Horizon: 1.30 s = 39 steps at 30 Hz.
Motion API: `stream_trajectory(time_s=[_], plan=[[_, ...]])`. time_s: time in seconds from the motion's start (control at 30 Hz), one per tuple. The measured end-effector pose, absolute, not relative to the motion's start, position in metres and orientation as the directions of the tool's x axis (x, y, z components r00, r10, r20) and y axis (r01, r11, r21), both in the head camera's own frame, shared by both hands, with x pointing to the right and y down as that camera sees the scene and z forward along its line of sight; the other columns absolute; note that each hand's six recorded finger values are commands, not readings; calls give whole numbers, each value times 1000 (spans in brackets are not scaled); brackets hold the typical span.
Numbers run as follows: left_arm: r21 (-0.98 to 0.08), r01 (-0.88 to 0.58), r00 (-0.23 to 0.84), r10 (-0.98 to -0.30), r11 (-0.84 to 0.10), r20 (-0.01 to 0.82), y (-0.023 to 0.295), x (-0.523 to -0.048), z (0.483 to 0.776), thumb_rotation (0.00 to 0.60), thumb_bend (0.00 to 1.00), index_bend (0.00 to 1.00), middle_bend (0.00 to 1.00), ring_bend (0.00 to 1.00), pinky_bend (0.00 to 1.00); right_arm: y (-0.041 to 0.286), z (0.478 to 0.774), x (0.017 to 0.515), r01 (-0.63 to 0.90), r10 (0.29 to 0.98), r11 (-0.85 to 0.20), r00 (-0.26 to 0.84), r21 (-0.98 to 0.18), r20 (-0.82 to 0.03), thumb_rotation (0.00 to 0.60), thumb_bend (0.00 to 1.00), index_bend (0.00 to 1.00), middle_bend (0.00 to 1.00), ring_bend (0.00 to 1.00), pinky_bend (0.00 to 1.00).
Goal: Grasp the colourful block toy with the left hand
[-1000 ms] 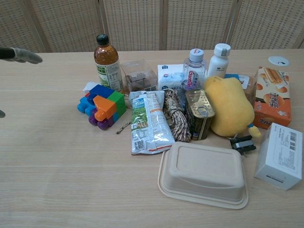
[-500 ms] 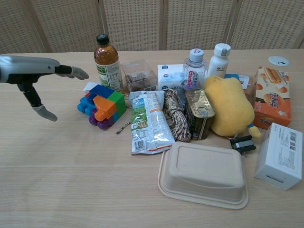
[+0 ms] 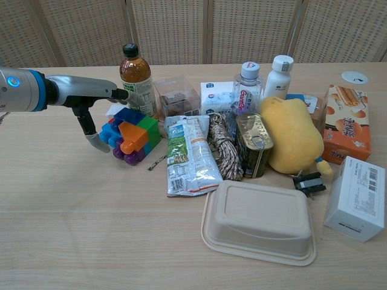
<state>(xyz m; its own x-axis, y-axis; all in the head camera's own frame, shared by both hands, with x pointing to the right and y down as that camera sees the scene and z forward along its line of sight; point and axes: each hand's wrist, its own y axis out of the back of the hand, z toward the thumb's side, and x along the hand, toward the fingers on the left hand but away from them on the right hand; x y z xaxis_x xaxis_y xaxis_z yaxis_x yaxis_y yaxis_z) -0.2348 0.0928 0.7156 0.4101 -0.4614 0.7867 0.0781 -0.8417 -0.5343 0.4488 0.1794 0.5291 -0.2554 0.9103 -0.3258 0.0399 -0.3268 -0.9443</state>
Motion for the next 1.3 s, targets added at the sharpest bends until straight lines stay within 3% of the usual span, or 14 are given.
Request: stream_trajectory(time_s=[0.33,0.67,0.97,1.3], plan=[[-483,149,400,-394,-863,828,108,-235,724,600,132,0,0,0,0,179,528,447,42,915,-318,-250,-947,-318,523,1,0,0,0,0],[-443,210,365,-351,-872,862,133,-271,699,600,133,0,0,0,0,177,528,444,57,920,-306,-238,-950,-311,523,1,0,0,0,0],[-519,180,377,-429,-836,821,137,-289,673,600,135,0,0,0,0,175,529,439,71,923,-305,-222,-950,-313,524,0,0,0,0,0],[-521,218,405,-410,-825,817,135,-275,696,600,138,0,0,0,0,180,518,448,74,922,-284,-254,-956,-294,524,0,0,0,0,0]])
